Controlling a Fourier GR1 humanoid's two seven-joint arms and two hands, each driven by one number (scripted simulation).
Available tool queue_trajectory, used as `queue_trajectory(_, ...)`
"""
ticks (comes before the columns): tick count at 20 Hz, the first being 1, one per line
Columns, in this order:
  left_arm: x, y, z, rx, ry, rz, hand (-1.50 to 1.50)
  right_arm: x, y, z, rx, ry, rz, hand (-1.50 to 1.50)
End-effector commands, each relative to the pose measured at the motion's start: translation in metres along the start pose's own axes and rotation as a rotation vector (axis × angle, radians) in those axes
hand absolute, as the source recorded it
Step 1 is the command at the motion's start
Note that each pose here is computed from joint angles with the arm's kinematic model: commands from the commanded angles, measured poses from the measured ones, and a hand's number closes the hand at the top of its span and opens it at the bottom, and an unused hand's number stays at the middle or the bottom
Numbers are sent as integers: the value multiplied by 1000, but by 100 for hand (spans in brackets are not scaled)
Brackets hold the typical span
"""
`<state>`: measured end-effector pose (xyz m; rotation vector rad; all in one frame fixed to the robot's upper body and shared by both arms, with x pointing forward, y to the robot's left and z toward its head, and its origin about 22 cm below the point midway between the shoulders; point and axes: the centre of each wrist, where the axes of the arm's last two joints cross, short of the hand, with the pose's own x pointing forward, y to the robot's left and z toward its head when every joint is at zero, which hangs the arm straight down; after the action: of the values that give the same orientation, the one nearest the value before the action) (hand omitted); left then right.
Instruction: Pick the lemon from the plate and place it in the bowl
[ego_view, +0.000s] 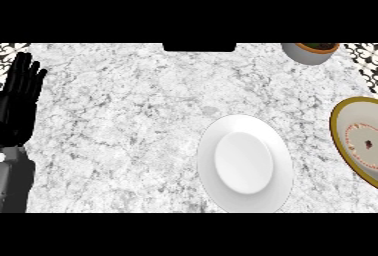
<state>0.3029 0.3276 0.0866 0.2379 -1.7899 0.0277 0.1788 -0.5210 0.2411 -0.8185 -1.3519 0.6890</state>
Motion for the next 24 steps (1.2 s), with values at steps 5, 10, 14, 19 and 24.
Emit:
queue_trajectory(5, -9, -16, 1, -8, 8, 25, 0, 16, 89, -41, 2, 56, 101, 150)
queue_trajectory(10, 1, 0, 4, -13, -12, 10, 0, -8, 142, -65, 0, 207, 63, 150)
queue_trajectory(14, 13, 3, 0, -6, -6, 1, 0, -38, 176, -70, 46, 252, -56, -150)
queue_trajectory(19, 0, 7, 12, -15, 3, 6, 0, -44, 198, -89, -40, 177, -307, -150)
queue_trajectory(24, -6, -1, 5, -16, 7, -1, 0, -61, 159, -91, -303, 125, -401, -150)
